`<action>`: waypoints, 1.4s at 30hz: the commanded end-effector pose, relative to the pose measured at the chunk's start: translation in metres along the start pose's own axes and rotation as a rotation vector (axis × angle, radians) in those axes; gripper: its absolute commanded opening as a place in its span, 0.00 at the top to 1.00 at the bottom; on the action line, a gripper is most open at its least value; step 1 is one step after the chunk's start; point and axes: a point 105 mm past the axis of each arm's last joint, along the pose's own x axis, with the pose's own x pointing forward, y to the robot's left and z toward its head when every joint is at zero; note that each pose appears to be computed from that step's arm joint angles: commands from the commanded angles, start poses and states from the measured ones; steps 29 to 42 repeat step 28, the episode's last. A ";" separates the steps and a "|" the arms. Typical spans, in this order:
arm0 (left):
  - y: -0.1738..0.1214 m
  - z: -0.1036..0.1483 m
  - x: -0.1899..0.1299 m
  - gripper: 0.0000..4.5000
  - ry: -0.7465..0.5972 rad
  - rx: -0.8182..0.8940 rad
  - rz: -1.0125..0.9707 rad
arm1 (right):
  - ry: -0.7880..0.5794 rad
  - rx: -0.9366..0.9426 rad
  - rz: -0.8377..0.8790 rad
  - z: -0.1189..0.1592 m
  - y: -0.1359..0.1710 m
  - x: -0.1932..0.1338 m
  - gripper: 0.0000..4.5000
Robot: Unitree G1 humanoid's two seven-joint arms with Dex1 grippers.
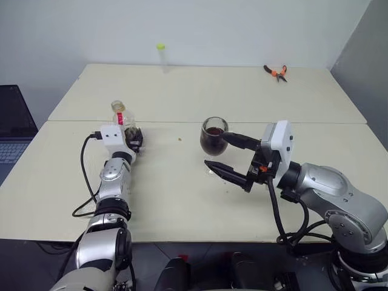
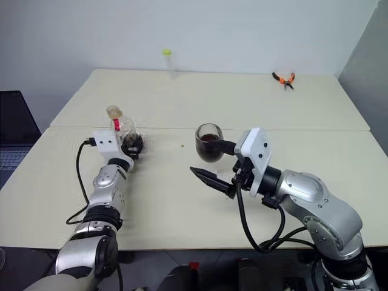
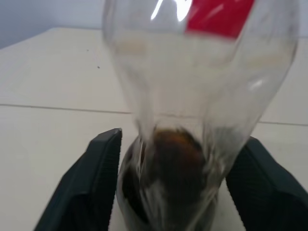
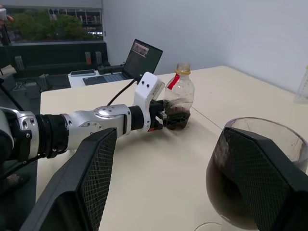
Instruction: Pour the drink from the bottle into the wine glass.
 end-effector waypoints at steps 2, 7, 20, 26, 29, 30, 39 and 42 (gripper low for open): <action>0.003 0.024 -0.013 0.01 -0.083 0.037 -0.016 | -0.054 -0.044 0.005 0.009 0.007 -0.009 0.15; 0.006 0.028 -0.052 0.01 -0.030 0.056 -0.014 | 0.010 -0.009 -0.113 -0.024 -0.005 -0.038 0.15; -0.012 0.021 -0.096 0.01 -0.032 0.169 -0.073 | -0.089 0.041 -0.776 -0.112 -0.082 -0.059 0.15; -0.012 0.022 -0.096 0.01 -0.053 0.157 -0.054 | -0.078 0.034 -0.802 -0.126 -0.089 -0.053 0.15; -0.012 0.024 -0.097 0.01 -0.069 0.156 -0.052 | -0.071 0.026 -0.796 -0.128 -0.090 -0.053 0.15; -0.012 0.024 -0.097 0.01 -0.069 0.156 -0.052 | -0.071 0.026 -0.796 -0.128 -0.090 -0.053 0.15; -0.012 0.024 -0.097 0.01 -0.069 0.156 -0.052 | -0.071 0.026 -0.796 -0.128 -0.090 -0.053 0.15; -0.012 0.024 -0.097 0.01 -0.069 0.156 -0.052 | -0.071 0.026 -0.796 -0.128 -0.090 -0.053 0.15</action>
